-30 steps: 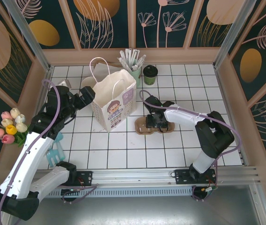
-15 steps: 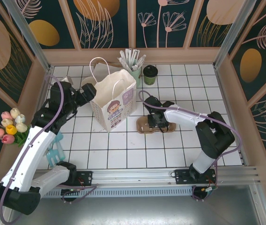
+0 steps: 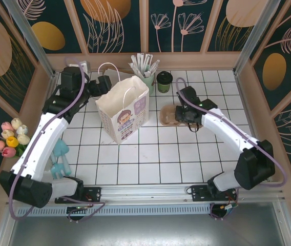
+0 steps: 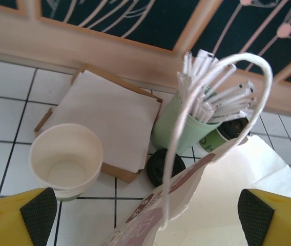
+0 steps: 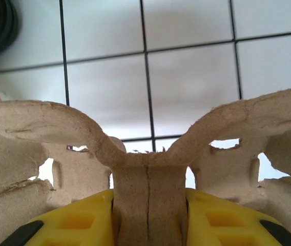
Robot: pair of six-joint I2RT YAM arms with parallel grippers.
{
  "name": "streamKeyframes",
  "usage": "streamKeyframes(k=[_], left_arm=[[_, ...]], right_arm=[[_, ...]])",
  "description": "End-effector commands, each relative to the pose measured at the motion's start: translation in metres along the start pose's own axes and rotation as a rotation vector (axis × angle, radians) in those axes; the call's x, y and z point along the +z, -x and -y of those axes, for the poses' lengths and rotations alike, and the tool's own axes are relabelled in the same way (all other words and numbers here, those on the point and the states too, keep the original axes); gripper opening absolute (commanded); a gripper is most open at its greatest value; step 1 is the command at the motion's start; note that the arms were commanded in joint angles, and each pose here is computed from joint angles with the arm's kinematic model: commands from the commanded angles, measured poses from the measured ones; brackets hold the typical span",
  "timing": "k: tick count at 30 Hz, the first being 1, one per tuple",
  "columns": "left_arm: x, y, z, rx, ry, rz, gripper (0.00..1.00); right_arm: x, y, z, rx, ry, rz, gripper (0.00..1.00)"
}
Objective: Pack the takeout coffee
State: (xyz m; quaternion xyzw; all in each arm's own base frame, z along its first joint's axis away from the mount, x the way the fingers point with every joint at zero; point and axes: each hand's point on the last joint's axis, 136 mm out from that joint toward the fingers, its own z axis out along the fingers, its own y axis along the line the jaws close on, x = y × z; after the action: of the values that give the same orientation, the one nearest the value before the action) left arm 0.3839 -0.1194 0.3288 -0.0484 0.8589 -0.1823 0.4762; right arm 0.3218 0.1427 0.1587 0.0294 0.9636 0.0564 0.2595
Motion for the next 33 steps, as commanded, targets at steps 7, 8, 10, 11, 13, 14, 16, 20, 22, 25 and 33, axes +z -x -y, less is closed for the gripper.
streamKeyframes(k=[7, 8, 10, 11, 13, 14, 16, 20, 22, 25, 33], left_arm=[[0.029, -0.004, 0.027, 0.217, -0.151, -0.06, 0.84], [0.029, -0.006, 0.027, 0.236, -0.155, -0.058, 0.84], [0.03, -0.012, 0.026, 0.281, -0.165, -0.062, 0.84], [0.03, -0.016, 0.027, 0.311, -0.177, -0.067, 0.85], [0.03, -0.026, 0.029, 0.366, -0.208, -0.092, 0.86], [0.03, -0.029, 0.026, 0.385, -0.199, -0.103, 0.85], [0.032, -0.032, 0.019, 0.412, -0.168, -0.114, 0.84], [0.037, -0.033, 0.012, 0.45, -0.132, -0.119, 0.74], [0.039, -0.035, 0.016, 0.462, -0.161, -0.119, 0.64], [0.041, -0.04, 0.022, 0.485, -0.203, -0.136, 0.57], [0.052, -0.054, 0.012, 0.522, -0.176, -0.195, 0.54]], right_arm=[[-0.024, 0.007, 0.003, 0.032, 0.047, 0.053, 0.33], [-0.024, 0.006, 0.004, 0.035, 0.048, 0.054, 0.33], [-0.024, 0.005, 0.004, 0.04, 0.051, 0.054, 0.33], [-0.024, 0.004, 0.004, 0.042, 0.053, 0.053, 0.33], [-0.024, 0.005, 0.003, 0.04, 0.054, 0.054, 0.33], [-0.024, 0.006, 0.002, 0.038, 0.056, 0.056, 0.33], [-0.026, 0.008, 0.001, 0.038, 0.062, 0.058, 0.33], [-0.032, 0.013, -0.004, 0.033, 0.083, 0.069, 0.32], [-0.035, 0.016, -0.004, 0.032, 0.085, 0.075, 0.32], [-0.047, 0.027, -0.006, 0.032, 0.095, 0.099, 0.32], [-0.102, 0.082, -0.017, 0.055, 0.214, 0.229, 0.32]])
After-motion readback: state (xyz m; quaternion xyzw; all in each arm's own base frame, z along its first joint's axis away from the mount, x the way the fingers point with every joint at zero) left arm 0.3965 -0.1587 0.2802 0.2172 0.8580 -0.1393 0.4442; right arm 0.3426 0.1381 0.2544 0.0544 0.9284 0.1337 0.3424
